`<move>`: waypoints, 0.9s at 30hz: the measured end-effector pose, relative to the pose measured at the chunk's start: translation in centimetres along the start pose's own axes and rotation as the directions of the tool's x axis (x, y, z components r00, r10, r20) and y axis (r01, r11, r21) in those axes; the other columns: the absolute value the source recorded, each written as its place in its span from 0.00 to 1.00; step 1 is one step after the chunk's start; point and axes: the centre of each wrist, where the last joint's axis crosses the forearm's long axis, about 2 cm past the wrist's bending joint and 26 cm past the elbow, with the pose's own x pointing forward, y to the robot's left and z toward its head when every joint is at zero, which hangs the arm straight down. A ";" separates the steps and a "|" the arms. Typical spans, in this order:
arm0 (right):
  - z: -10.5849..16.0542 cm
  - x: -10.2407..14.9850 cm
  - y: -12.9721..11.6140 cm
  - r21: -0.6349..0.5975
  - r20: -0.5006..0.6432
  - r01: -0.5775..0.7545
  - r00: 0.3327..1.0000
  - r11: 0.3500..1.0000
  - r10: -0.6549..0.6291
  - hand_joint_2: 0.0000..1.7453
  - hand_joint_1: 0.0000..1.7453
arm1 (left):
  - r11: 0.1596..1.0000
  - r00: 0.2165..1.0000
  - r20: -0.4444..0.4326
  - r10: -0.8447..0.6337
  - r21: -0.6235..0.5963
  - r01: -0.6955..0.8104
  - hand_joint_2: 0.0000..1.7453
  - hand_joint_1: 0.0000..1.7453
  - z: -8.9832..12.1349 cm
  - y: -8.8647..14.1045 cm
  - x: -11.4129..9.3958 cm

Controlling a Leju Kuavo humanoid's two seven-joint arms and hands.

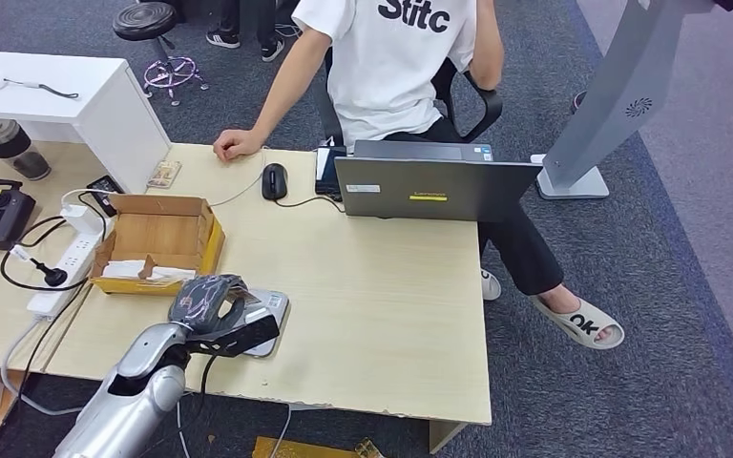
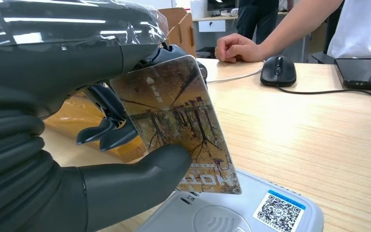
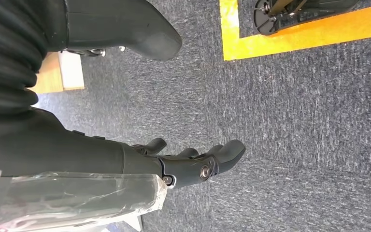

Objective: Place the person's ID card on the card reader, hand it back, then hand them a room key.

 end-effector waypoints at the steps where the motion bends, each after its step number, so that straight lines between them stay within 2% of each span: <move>1: 0.0 0.0 0.0 0.000 -0.002 0.000 1.000 1.000 0.000 1.00 0.00 | 1.000 1.000 -0.001 -0.001 -0.002 0.001 1.00 1.00 0.0 0.0 0.0; 22: 0.0 0.0 0.0 -0.002 -0.004 0.001 1.000 1.000 -0.001 1.00 0.00 | 1.000 1.000 -0.010 -0.002 -0.013 0.002 1.00 1.00 -0.1 -0.1 -0.3; 27: 0.0 -0.1 -0.1 -0.005 0.001 0.016 1.000 1.000 -0.016 1.00 0.00 | 1.000 0.999 -0.043 -0.011 0.017 0.012 1.00 1.00 -0.6 1.2 -1.9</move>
